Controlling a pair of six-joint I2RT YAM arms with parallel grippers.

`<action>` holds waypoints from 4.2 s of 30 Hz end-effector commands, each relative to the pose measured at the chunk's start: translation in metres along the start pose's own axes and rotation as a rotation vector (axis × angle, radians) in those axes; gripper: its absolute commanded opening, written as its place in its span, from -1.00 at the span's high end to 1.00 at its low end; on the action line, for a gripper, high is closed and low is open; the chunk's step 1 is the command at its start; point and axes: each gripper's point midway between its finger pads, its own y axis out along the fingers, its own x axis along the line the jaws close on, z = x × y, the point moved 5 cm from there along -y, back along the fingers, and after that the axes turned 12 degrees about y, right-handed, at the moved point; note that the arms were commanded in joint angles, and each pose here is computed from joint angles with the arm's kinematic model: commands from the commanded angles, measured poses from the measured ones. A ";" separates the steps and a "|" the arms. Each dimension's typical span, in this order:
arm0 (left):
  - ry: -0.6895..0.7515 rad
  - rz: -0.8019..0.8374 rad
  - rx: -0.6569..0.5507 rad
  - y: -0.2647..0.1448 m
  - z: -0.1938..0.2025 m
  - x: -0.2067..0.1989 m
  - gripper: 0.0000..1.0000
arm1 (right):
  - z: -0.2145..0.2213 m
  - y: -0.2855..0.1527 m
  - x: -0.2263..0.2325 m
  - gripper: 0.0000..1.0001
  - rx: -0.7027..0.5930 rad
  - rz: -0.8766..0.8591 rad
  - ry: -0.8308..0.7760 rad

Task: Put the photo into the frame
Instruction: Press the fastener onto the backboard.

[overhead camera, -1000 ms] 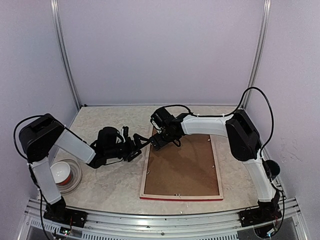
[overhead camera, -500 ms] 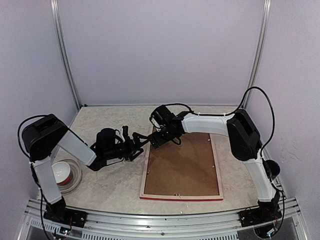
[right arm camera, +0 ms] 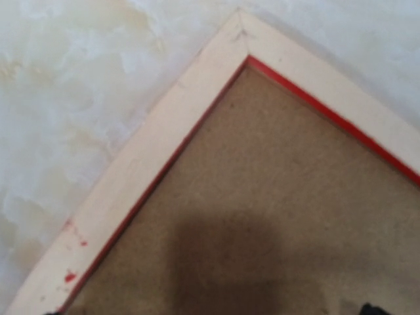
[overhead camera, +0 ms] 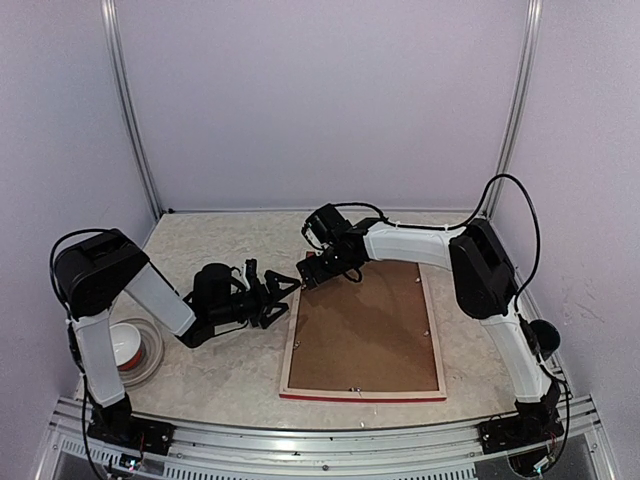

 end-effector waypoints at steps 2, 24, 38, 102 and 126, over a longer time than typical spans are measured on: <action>0.006 0.018 -0.009 -0.003 -0.001 -0.001 -0.98 | 0.009 0.013 0.000 -0.99 0.041 -0.021 0.013; -0.005 0.024 -0.007 -0.003 0.000 0.001 -0.98 | 0.032 0.004 -0.005 -0.98 0.065 0.055 -0.035; -0.006 0.028 -0.004 -0.003 0.002 0.002 -0.98 | 0.016 -0.013 0.007 -0.99 0.022 -0.033 0.001; -0.045 0.148 0.019 0.010 0.021 -0.004 -0.98 | 0.039 -0.001 0.002 -0.98 0.094 -0.144 0.246; -0.013 0.262 -0.072 -0.014 0.014 -0.021 -0.98 | 0.045 -0.014 0.051 -0.98 0.201 -0.590 0.476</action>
